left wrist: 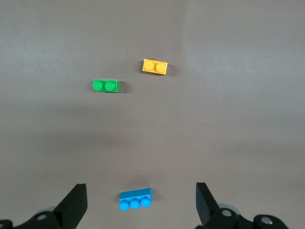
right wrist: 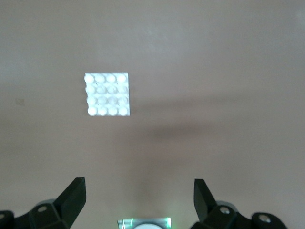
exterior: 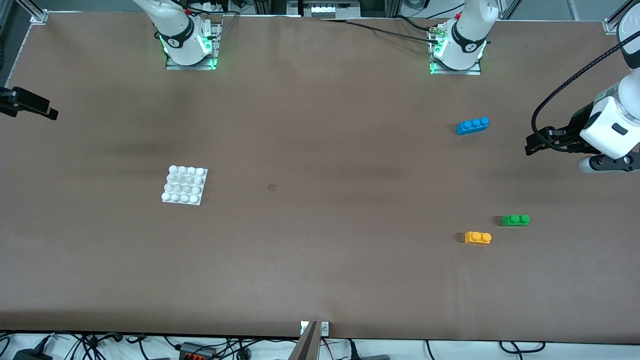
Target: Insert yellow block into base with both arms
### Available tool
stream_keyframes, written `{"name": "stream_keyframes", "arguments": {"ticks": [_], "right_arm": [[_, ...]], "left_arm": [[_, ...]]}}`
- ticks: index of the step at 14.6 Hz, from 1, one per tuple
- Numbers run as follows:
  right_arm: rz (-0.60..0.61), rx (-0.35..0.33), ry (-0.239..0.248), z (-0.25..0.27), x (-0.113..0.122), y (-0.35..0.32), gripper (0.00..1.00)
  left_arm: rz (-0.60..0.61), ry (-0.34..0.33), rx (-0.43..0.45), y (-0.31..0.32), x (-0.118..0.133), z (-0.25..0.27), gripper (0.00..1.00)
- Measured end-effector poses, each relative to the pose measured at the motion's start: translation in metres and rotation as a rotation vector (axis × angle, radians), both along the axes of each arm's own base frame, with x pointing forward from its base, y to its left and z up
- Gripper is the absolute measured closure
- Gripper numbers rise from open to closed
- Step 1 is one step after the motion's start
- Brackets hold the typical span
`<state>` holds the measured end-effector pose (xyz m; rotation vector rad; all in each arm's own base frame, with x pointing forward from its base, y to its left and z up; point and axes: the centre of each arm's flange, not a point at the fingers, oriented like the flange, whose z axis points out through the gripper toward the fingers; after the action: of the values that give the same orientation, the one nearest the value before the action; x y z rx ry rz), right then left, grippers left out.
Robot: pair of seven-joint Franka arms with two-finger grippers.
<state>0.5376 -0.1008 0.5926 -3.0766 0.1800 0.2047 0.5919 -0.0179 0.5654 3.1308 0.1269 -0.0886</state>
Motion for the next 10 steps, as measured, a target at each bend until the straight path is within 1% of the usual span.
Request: {"name": "stream_keyframes", "arguments": {"ticks": [2,4,6,7,8,9,10], "right_arm": [[-0.015,0.004,0.027,-0.003,-0.004,-0.009,0.00],[-0.015,0.011,0.098,-0.015,-0.010,-0.009,0.00],[-0.007,0.020,0.164,-0.043,-0.006,-0.005,0.00],[0.008,0.022,0.190,-0.065,0.003,0.002,0.00],[0.032,0.020,0.201,-0.090,0.015,0.014,0.00],[0.058,0.015,0.198,-0.115,0.031,0.028,0.00],[0.083,0.007,0.185,-0.139,0.045,0.043,0.00]], "left_arm": [[0.000,0.000,0.000,0.000,0.000,0.000,0.00],[-0.004,0.001,0.000,-0.002,0.000,0.000,0.00],[-0.007,0.003,0.000,-0.004,0.000,0.000,0.00],[-0.008,0.004,0.000,-0.005,-0.001,-0.001,0.00],[-0.009,0.004,0.000,-0.005,-0.001,-0.001,0.00],[-0.010,0.004,0.000,-0.006,-0.001,-0.001,0.00],[-0.011,0.004,0.000,-0.006,-0.001,-0.001,0.00]]}}
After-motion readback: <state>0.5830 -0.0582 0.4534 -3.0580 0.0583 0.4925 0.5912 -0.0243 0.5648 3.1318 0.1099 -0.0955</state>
